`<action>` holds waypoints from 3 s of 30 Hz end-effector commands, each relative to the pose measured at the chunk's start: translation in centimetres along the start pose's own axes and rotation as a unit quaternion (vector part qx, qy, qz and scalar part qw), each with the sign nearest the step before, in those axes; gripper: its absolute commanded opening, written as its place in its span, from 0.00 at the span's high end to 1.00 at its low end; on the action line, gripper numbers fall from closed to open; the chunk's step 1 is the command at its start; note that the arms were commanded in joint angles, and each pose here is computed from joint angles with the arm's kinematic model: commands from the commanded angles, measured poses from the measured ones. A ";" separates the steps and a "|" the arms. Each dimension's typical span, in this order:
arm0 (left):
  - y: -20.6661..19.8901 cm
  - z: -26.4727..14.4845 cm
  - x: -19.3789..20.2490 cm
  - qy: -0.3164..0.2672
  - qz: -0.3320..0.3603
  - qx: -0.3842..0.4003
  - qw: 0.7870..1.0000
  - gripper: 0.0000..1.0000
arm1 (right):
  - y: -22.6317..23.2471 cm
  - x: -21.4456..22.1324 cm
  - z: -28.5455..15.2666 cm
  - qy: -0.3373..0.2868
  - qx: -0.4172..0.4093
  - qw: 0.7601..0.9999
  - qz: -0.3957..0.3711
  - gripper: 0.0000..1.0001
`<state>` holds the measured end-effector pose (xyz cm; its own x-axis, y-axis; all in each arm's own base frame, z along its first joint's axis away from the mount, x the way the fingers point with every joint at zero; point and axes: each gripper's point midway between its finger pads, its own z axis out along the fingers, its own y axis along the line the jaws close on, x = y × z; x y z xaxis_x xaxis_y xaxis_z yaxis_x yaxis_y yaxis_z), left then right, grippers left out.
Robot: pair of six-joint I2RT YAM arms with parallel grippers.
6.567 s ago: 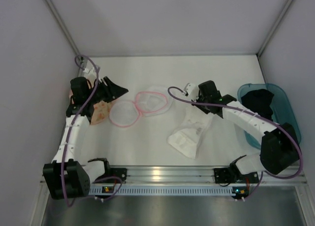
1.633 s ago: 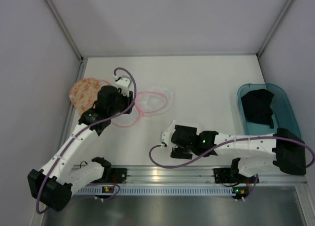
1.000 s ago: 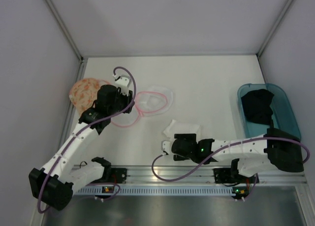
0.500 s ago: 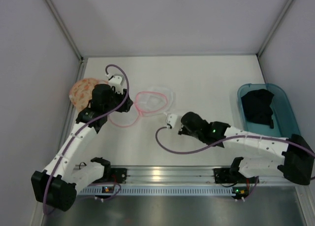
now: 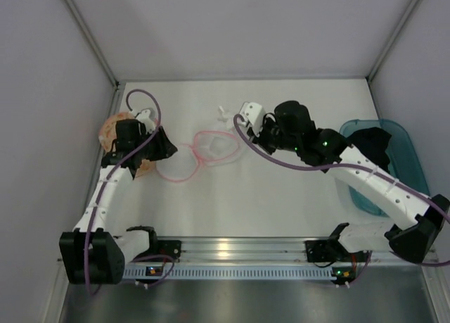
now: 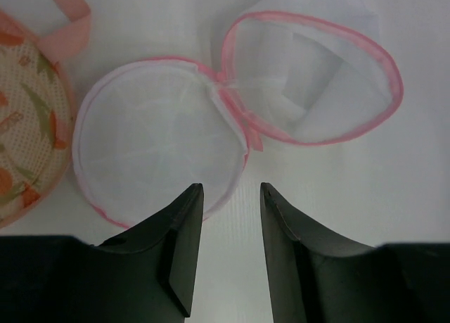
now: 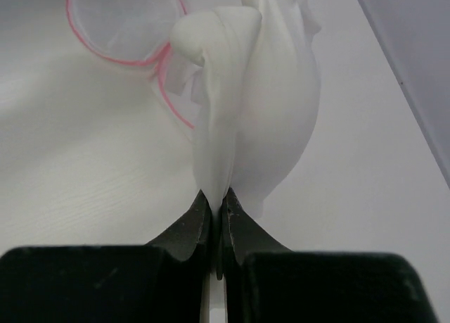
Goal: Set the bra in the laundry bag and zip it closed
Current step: Place the bra in the laundry bag.
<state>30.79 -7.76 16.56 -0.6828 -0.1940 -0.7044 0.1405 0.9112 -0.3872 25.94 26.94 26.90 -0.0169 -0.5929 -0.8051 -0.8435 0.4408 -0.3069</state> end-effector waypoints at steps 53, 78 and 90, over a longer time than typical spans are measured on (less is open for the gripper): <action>2.6 2.1 2.8 0.054 -0.263 0.103 0.958 1.00 | -1.0 -10.5 7.5 -0.145 -0.111 0.976 0.116 1.00; -2.0 -1.9 1.9 0.126 -0.337 0.223 0.906 1.00 | -0.5 -0.8 12.3 -0.120 -0.052 0.987 0.093 1.00; -0.5 -2.6 -1.3 0.093 -0.360 0.221 0.902 1.00 | 1.3 3.1 9.9 -0.095 -0.078 0.989 0.079 1.00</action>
<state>29.22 -7.07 17.31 -0.8115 -0.5805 -0.0673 -0.1803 0.3582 -0.9161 29.99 32.54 15.52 -0.1631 -0.4400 -0.8831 -0.9056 0.4220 -0.0430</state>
